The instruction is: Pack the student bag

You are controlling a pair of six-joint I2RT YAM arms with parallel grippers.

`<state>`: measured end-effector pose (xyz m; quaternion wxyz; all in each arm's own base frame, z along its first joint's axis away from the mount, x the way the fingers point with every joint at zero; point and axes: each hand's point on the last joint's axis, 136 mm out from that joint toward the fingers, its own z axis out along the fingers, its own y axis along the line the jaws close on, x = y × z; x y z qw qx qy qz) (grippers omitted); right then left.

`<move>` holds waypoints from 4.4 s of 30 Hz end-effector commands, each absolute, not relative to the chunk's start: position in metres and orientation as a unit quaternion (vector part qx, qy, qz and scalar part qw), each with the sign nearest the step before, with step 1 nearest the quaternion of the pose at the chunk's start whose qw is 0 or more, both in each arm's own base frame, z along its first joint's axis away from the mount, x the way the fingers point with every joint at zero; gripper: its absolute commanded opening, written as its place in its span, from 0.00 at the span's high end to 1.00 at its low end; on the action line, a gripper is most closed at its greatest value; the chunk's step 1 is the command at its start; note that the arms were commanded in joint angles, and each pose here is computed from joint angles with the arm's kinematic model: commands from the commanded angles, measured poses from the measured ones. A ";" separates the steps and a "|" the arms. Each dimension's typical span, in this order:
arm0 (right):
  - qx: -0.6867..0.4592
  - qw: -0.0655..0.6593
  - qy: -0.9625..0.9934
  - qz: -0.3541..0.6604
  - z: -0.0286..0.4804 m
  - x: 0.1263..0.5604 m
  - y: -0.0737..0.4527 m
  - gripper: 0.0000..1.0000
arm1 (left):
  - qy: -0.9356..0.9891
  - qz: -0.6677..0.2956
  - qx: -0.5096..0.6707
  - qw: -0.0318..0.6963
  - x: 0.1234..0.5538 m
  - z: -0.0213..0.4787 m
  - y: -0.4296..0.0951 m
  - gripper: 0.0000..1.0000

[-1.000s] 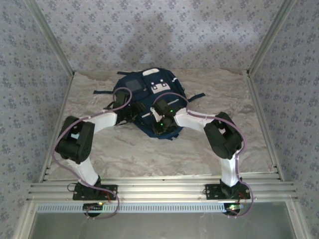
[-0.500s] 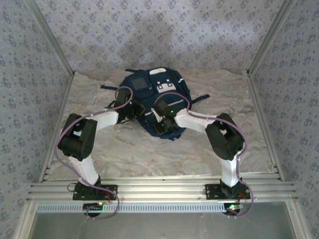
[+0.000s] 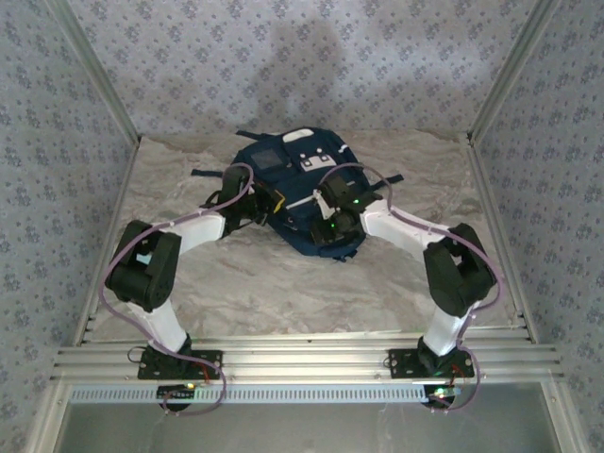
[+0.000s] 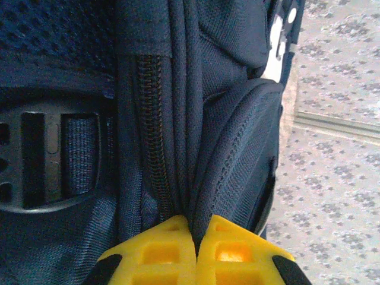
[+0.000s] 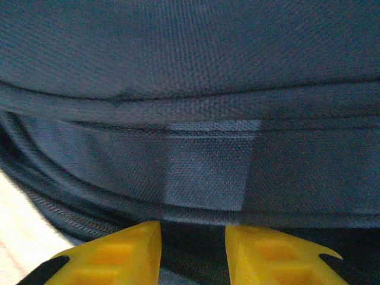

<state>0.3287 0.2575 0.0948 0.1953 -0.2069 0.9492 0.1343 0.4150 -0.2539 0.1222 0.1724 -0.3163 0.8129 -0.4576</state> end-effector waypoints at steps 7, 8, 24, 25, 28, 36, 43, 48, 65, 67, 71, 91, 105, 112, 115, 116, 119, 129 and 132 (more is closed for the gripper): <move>-0.148 0.239 0.930 0.235 0.158 0.327 0.282 0.54 | 0.743 -0.562 -0.287 0.224 0.423 0.214 -0.283 1.00; -0.132 0.234 0.934 0.236 0.158 0.327 0.284 0.52 | 0.738 -0.566 -0.291 0.225 0.423 0.216 -0.285 1.00; 0.098 0.258 0.928 0.249 0.142 0.326 0.279 0.35 | 0.675 -0.615 -0.313 0.259 0.414 0.249 -0.310 1.00; 0.106 0.271 0.926 0.242 0.144 0.328 0.276 0.36 | 0.675 -0.616 -0.312 0.260 0.413 0.250 -0.312 1.00; 0.125 0.307 0.915 0.229 0.154 0.333 0.270 0.39 | 0.678 -0.616 -0.306 0.258 0.410 0.249 -0.318 1.00; 0.144 0.339 0.905 0.213 0.145 0.344 0.271 0.46 | 0.679 -0.620 -0.303 0.252 0.407 0.248 -0.324 1.00; 0.143 0.334 0.916 0.171 0.123 0.351 0.276 0.46 | 0.677 -0.624 -0.301 0.250 0.406 0.251 -0.328 1.00; 0.138 0.341 0.921 0.125 0.111 0.352 0.272 0.48 | 0.675 -0.624 -0.303 0.252 0.407 0.250 -0.327 1.00; 0.090 0.288 0.942 0.149 0.117 0.329 0.225 0.92 | 0.686 -0.603 -0.320 0.252 0.416 0.228 -0.321 1.00; 0.072 0.278 0.943 0.165 0.118 0.329 0.224 0.95 | 0.688 -0.602 -0.318 0.251 0.416 0.227 -0.322 1.00; 0.024 0.248 0.951 0.183 0.118 0.327 0.220 1.00 | 0.696 -0.598 -0.311 0.248 0.416 0.226 -0.323 1.00; -0.058 0.131 0.978 0.153 0.109 0.302 0.172 1.00 | 0.723 -0.563 -0.302 0.262 0.420 0.219 -0.305 1.00; -0.085 0.170 0.981 0.041 0.108 0.338 0.110 1.00 | 0.780 -0.527 -0.240 0.238 0.411 0.218 -0.267 1.00; -0.099 0.181 0.978 0.027 0.108 0.365 0.112 1.00 | 0.814 -0.492 -0.209 0.226 0.409 0.206 -0.225 1.00; -0.110 0.171 0.978 0.042 0.104 0.359 0.122 1.00 | 0.828 -0.472 -0.197 0.231 0.415 0.203 -0.205 1.00; -0.116 0.166 0.978 0.052 0.103 0.354 0.129 1.00 | 0.831 -0.465 -0.192 0.238 0.419 0.202 -0.198 1.00; -0.138 0.153 0.976 0.072 0.103 0.339 0.151 1.00 | 0.839 -0.443 -0.190 0.252 0.435 0.198 -0.179 1.00; -0.223 0.126 0.941 0.219 0.119 0.277 0.270 1.00 | 0.863 -0.419 -0.162 0.229 0.474 0.177 -0.181 0.52; -0.226 0.127 0.930 0.259 0.122 0.277 0.297 1.00 | 0.877 -0.386 -0.155 0.240 0.468 0.182 -0.172 0.24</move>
